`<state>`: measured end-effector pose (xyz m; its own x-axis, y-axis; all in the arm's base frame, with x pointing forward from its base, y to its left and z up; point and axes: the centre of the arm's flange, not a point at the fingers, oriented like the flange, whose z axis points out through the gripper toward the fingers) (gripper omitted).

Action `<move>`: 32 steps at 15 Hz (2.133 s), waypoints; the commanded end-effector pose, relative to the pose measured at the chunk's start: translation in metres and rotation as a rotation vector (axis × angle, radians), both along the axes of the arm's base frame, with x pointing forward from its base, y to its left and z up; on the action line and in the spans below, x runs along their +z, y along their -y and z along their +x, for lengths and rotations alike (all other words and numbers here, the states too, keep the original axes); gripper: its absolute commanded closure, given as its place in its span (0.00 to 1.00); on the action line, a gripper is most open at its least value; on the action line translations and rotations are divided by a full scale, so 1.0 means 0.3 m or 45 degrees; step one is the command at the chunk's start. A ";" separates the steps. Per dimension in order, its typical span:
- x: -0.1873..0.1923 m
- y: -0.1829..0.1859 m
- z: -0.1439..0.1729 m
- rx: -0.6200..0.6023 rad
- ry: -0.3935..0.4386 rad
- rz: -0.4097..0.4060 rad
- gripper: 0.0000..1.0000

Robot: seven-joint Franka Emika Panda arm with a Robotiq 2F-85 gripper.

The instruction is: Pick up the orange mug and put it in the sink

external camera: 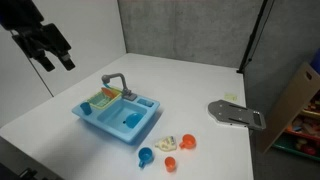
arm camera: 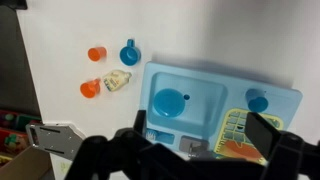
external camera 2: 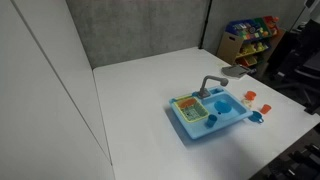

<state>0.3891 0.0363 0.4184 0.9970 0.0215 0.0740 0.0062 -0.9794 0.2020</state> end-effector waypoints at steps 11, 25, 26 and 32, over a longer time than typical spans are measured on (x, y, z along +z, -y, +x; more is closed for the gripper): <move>0.000 0.000 0.000 0.000 0.000 0.000 0.00; 0.111 -0.036 0.224 -0.046 -0.061 0.087 0.00; 0.101 -0.013 0.243 -0.066 -0.080 0.104 0.00; -0.010 0.163 0.329 -0.210 -0.166 0.181 0.00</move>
